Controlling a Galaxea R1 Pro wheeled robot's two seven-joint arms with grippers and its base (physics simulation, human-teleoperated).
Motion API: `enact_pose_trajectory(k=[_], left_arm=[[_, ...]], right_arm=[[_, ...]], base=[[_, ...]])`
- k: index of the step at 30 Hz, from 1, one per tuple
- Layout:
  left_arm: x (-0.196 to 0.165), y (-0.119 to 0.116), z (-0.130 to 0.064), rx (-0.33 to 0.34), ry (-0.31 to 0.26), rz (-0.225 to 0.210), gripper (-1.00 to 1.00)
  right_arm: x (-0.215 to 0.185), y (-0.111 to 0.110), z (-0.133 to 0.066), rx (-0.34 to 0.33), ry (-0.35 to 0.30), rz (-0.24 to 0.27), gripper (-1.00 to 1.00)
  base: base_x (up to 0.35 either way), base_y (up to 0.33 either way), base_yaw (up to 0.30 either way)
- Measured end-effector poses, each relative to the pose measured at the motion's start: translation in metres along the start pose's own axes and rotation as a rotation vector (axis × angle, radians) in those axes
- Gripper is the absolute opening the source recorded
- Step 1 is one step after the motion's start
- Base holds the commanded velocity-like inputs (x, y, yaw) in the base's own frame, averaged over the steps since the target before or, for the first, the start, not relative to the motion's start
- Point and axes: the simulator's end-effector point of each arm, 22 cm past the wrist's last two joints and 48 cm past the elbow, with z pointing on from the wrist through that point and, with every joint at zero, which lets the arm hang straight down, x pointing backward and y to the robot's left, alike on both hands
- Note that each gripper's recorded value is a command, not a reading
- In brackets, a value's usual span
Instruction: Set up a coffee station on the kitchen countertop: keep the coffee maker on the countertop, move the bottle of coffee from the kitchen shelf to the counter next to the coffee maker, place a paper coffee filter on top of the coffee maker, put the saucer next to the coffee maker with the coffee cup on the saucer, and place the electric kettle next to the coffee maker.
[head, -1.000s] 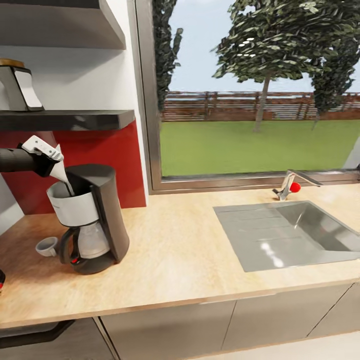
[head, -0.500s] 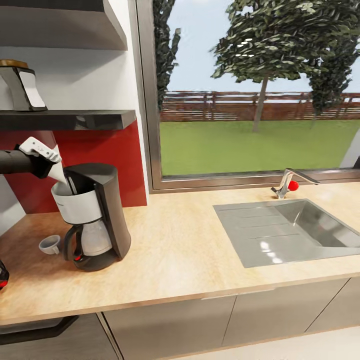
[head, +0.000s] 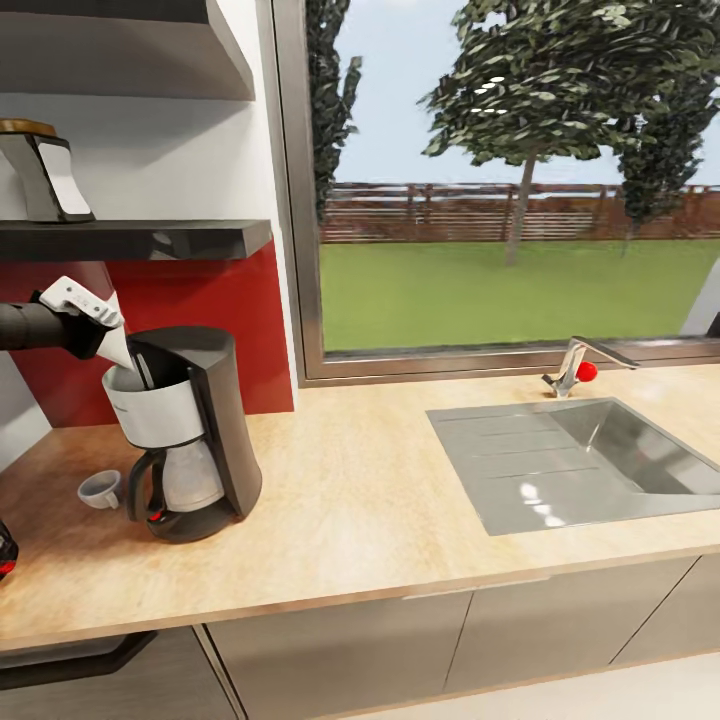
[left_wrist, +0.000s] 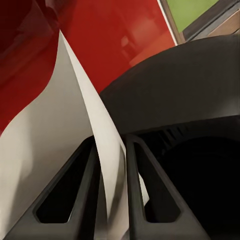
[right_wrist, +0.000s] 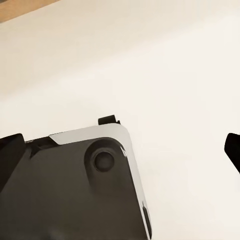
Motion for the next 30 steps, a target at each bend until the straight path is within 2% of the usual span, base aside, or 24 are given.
enact_pose_trajectory(k=[16,22,30], left_arm=[[0.001,-0.003,0.0,0.012,0.002,-0.006,-1.0],[0.002,-0.008,0.0,0.034,0.004,-0.014,-1.0],[0.021,-0.022,0.006,0.062,0.039,-0.017,-1.0]], right_arm=[[0.0,0.0,0.0,0.0,0.0,0.0,1.0],[0.0,0.0,0.0,0.0,0.0,0.0,1.0],[0.0,0.0,0.0,0.0,0.0,0.0,1.0]], base=[[0.0,0.0,0.0],[0.0,0.0,0.0],[0.0,0.0,0.0]])
